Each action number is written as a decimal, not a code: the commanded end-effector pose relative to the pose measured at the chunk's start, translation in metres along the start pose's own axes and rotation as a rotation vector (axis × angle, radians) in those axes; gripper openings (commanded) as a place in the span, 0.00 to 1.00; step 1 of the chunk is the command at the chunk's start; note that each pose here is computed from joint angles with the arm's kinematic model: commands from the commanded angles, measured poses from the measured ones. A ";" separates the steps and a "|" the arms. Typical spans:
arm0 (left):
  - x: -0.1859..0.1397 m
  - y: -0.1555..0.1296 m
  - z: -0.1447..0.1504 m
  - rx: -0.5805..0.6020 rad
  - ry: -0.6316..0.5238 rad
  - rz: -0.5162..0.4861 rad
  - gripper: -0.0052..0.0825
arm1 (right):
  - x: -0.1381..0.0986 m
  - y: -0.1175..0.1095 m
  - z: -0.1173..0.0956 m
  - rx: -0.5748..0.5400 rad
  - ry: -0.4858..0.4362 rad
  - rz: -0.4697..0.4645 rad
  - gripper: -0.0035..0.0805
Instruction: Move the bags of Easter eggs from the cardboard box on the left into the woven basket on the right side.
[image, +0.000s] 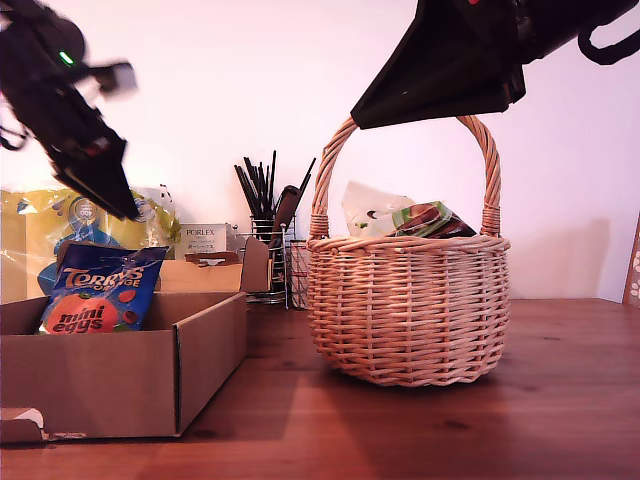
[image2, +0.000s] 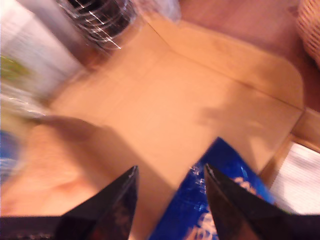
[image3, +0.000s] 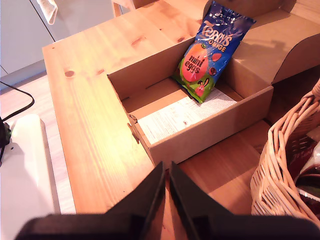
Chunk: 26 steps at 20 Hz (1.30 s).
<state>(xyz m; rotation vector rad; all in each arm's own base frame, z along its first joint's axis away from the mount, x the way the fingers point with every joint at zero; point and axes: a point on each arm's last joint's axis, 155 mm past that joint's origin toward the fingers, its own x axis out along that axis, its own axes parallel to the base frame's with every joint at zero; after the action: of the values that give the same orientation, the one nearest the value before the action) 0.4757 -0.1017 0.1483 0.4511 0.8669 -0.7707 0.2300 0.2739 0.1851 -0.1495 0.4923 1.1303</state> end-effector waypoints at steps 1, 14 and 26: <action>0.006 0.003 0.003 -0.006 0.018 -0.024 0.49 | 0.001 0.006 0.002 -0.003 -0.006 0.025 0.03; 0.048 -0.006 -0.022 -0.068 0.135 -0.140 0.48 | 0.001 0.008 0.003 -0.006 -0.008 0.036 0.03; 0.035 -0.032 -0.053 -0.160 0.288 -0.220 0.10 | 0.001 0.012 0.005 -0.008 -0.017 0.058 0.03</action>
<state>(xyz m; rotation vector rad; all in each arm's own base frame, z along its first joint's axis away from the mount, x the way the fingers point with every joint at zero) 0.4443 -0.1014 0.0971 0.3471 1.2130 -0.8307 0.2216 0.2792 0.1877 -0.1373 0.4893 1.1793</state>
